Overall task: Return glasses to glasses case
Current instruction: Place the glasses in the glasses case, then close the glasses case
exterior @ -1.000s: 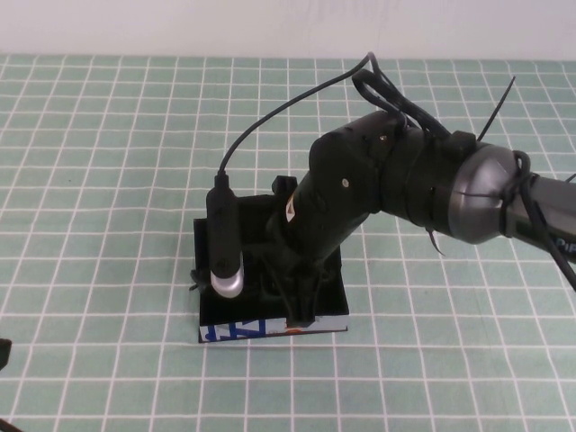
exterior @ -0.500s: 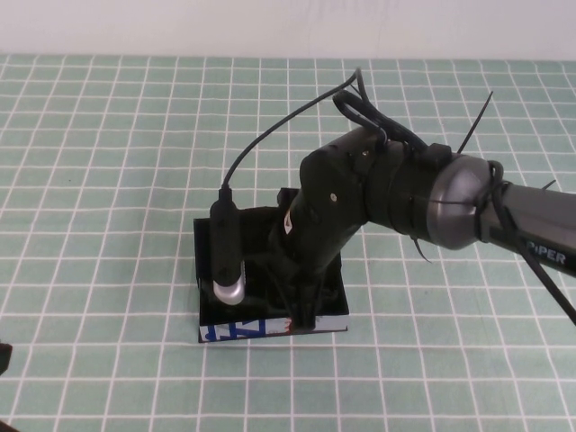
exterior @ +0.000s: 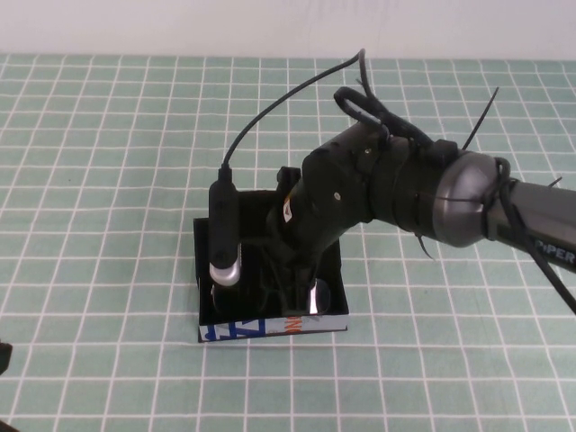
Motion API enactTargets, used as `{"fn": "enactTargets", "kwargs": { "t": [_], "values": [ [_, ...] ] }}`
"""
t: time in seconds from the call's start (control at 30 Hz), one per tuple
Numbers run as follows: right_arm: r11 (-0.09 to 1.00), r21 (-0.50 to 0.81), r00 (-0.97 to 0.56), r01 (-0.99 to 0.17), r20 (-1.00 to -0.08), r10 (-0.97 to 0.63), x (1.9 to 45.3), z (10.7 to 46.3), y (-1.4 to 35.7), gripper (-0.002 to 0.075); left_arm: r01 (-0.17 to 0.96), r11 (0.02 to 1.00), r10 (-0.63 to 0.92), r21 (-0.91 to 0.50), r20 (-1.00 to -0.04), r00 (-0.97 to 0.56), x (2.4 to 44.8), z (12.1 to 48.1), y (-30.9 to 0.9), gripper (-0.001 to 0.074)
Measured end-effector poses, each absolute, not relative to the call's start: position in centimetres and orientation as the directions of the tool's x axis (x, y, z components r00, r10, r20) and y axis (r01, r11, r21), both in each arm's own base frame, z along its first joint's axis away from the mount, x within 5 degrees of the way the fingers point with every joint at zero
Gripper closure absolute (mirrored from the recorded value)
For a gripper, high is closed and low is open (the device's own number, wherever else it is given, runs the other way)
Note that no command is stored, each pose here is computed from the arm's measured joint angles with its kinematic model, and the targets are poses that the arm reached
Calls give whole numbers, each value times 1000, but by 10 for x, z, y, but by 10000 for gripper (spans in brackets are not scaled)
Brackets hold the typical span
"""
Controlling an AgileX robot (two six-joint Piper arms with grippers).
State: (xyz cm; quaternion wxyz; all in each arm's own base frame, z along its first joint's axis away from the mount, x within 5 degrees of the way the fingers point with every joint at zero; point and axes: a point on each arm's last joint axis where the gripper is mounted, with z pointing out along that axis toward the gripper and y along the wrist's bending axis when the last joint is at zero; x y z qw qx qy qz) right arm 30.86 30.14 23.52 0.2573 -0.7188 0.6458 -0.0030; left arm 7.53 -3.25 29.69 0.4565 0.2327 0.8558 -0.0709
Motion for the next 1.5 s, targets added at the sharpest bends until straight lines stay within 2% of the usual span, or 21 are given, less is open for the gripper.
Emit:
{"fn": "enactTargets", "kwargs": {
  "t": [0.1, 0.23, 0.33, 0.47, 0.57, 0.7, 0.87, 0.97, 1.17, 1.27, 1.5],
  "values": [
    [-14, -381, 155, -925, -342, -927, 307, 243, 300, 407, 463, 882, 334, 91, -814, -475, 75, 297, -33, 737],
    [5, -395, 147, -919, -354, -924, 303, 259, 295, 629, 458, 884, 324, 93, -829, -456, 77, 299, -33, 737],
    [126, -385, 53, -914, -423, -904, 302, 271, 293, 705, 446, 890, 305, 100, -856, -417, 79, 303, -33, 737],
    [411, -283, -180, -867, -591, -787, 308, 280, 296, 731, 412, 910, 188, 39, -925, -330, 84, 315, -36, 737],
    [555, -191, -315, -809, -656, -686, 315, 282, 291, 736, 406, 914, 113, -25, -943, -313, 88, 319, -38, 737],
    [707, -81, -475, -702, -687, -550, 333, 283, 271, 737, 445, 892, 117, -84, -907, -405, 102, 309, -49, 737],
    [826, 100, -660, -555, -657, -364, 357, 281, 234, 737, 661, 736, 268, -146, -834, -483, 120, 289, -77, 737],
    [832, 244, -738, -498, -622, -260, 366, 281, 216, 737, 734, 642, 275, -220, -828, -489, 132, 282, -92, 737],
    [718, 452, -766, -529, -619, -176, 382, 282, 194, 737, 718, 618, 274, -320, -769, -578, 166, 255, -106, 737],
    [703, 494, -781, -512, -607, -143, 396, 272, 186, 737, 697, 616, 281, -367, -724, -630, 179, 237, -113, 737],
    [666, 515, -795, -539, -572, -201, 410, 247, 189, 737, 709, 556, 325, -434, -671, -666, 192, 196, -150, 737]
  ]
}}
